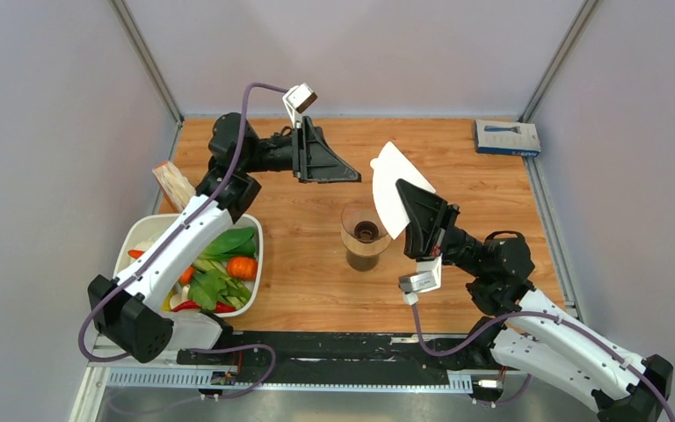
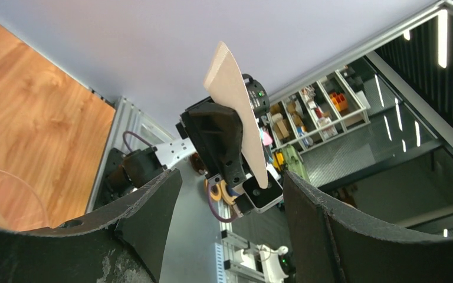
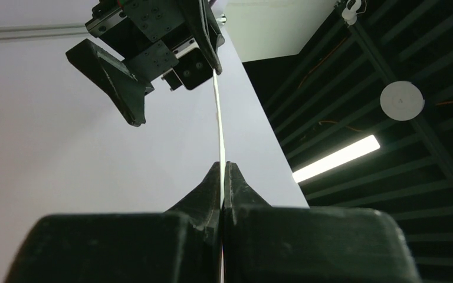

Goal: Place the coffee filter in the dripper

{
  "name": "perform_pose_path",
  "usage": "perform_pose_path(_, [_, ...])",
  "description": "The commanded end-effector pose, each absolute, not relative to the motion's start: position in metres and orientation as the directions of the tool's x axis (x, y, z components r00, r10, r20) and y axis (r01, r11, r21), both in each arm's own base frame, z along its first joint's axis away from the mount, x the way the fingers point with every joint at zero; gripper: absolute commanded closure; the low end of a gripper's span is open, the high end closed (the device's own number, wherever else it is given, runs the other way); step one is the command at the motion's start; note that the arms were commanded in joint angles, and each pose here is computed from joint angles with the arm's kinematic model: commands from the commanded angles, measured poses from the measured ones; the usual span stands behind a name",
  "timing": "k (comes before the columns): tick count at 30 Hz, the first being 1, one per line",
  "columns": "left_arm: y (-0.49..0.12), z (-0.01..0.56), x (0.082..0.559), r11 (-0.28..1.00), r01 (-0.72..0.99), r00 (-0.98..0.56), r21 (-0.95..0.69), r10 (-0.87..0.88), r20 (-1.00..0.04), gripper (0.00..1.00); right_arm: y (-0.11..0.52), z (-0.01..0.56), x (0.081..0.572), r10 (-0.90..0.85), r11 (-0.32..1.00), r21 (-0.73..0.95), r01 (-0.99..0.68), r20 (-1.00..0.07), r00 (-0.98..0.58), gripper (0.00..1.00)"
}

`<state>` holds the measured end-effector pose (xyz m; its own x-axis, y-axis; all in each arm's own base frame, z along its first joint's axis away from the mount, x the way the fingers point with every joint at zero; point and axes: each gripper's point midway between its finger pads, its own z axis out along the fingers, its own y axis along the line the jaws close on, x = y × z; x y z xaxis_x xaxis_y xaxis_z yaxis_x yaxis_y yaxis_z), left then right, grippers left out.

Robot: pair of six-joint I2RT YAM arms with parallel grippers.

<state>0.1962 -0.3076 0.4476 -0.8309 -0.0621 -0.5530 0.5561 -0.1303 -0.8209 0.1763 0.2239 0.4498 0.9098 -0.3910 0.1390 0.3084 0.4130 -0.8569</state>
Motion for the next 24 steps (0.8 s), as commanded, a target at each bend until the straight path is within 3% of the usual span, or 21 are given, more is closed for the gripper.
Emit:
perform_pose_path(1, [-0.321, 0.448, 0.179, -0.166, 0.603, -0.793, -0.78, -0.018, -0.609, 0.26, 0.23, 0.443, 0.169, -0.387, 0.348, -0.861, 0.372, 0.23, 0.893, 1.0])
perform_pose_path(8, [-0.336, 0.444, 0.168, -0.189, 0.602, -0.788, -0.775, 0.017, -0.616, 0.3, 0.233, 0.433, 0.176, -0.413, 0.303, -0.876, 0.376, 0.234, 0.88, 1.0])
perform_pose_path(12, [-0.345, 0.432, 0.167, -0.161, 0.594, -0.795, -0.788, 0.033, -0.606, 0.39, 0.235, 0.432, 0.179, -0.431, 0.294, -0.877, 0.38, 0.233, 0.872, 1.0])
perform_pose_path(14, [-0.348, 0.425, 0.17, -0.138, 0.585, -0.804, -0.799, 0.036, -0.594, 0.48, 0.235, 0.429, 0.181, -0.443, 0.289, -0.88, 0.377, 0.226, 0.868, 1.0])
perform_pose_path(16, [-0.35, 0.421, 0.171, -0.131, 0.582, -0.806, -0.803, 0.039, -0.591, 0.67, 0.234, 0.428, 0.181, -0.443, 0.288, -0.882, 0.373, 0.223, 0.869, 1.0])
perform_pose_path(17, [-0.35, 0.419, 0.172, -0.127, 0.582, -0.806, -0.803, 0.041, -0.59, 0.83, 0.234, 0.427, 0.18, -0.44, 0.286, -0.886, 0.365, 0.217, 0.872, 0.96])
perform_pose_path(19, [-0.349, 0.418, 0.172, -0.118, 0.599, -0.794, -0.792, 0.043, -0.606, 0.98, 0.233, 0.426, 0.18, -0.436, 0.281, -0.901, 0.33, 0.186, 0.881, 0.85])
perform_pose_path(22, [-0.344, 0.417, 0.178, -0.081, 0.66, -0.747, -0.747, 0.035, -0.663, 1.0, 0.227, 0.42, 0.191, -0.453, 0.284, -0.945, 0.164, 0.019, 0.891, 0.52])
perform_pose_path(24, [-0.337, 0.416, 0.183, -0.056, 0.704, -0.708, -0.708, 0.032, -0.706, 1.0, 0.216, 0.42, 0.202, -0.469, 0.343, -0.938, -0.059, -0.225, 0.854, 0.29])
